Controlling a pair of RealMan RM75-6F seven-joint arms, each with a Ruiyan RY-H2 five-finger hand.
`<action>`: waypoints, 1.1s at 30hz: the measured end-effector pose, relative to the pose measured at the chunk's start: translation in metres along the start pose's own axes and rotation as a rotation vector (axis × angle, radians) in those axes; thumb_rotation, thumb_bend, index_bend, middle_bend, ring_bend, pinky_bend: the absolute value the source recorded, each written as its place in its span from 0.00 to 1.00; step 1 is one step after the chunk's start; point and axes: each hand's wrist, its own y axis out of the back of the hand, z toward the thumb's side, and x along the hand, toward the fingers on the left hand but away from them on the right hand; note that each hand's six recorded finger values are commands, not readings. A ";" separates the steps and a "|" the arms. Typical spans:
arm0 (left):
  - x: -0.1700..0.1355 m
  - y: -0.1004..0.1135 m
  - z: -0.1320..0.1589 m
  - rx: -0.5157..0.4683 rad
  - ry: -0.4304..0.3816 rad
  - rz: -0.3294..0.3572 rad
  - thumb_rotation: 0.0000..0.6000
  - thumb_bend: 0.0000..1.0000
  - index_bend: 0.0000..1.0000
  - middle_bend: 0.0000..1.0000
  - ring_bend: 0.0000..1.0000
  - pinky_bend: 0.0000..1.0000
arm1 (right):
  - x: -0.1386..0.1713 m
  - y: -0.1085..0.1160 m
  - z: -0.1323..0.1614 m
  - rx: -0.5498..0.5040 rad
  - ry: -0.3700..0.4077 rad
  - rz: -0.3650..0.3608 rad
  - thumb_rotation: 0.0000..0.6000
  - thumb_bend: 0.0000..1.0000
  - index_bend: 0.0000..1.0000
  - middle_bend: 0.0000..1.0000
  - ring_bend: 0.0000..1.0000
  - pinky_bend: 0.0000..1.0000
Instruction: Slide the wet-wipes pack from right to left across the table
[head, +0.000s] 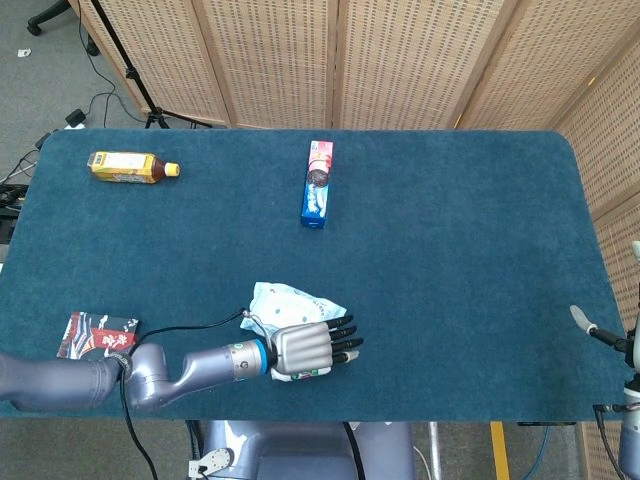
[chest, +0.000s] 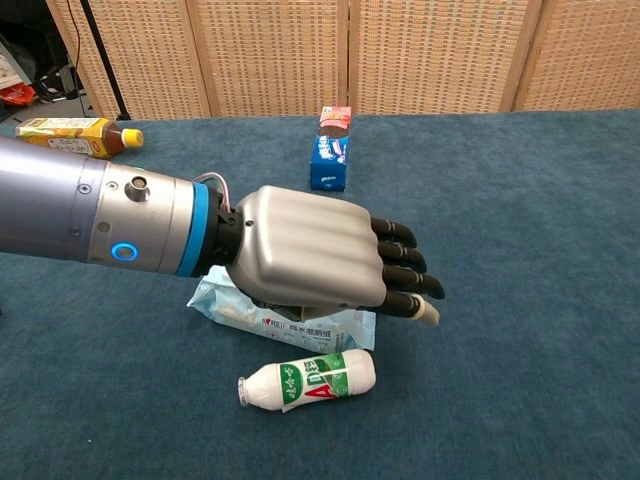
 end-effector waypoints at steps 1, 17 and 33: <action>0.001 -0.001 0.000 0.003 0.000 0.000 1.00 1.00 0.15 0.00 0.00 0.03 | 0.000 0.000 0.000 0.000 -0.001 0.001 1.00 0.00 0.02 0.00 0.00 0.00; 0.008 -0.019 -0.009 -0.003 0.013 -0.029 1.00 1.00 0.40 0.23 0.16 0.24 | -0.001 0.000 -0.002 -0.005 -0.013 0.000 1.00 0.00 0.01 0.00 0.00 0.00; -0.024 -0.059 -0.035 -0.003 0.082 -0.059 1.00 1.00 0.55 0.39 0.30 0.33 | -0.002 -0.003 0.000 -0.014 -0.011 0.016 1.00 0.00 0.01 0.00 0.00 0.00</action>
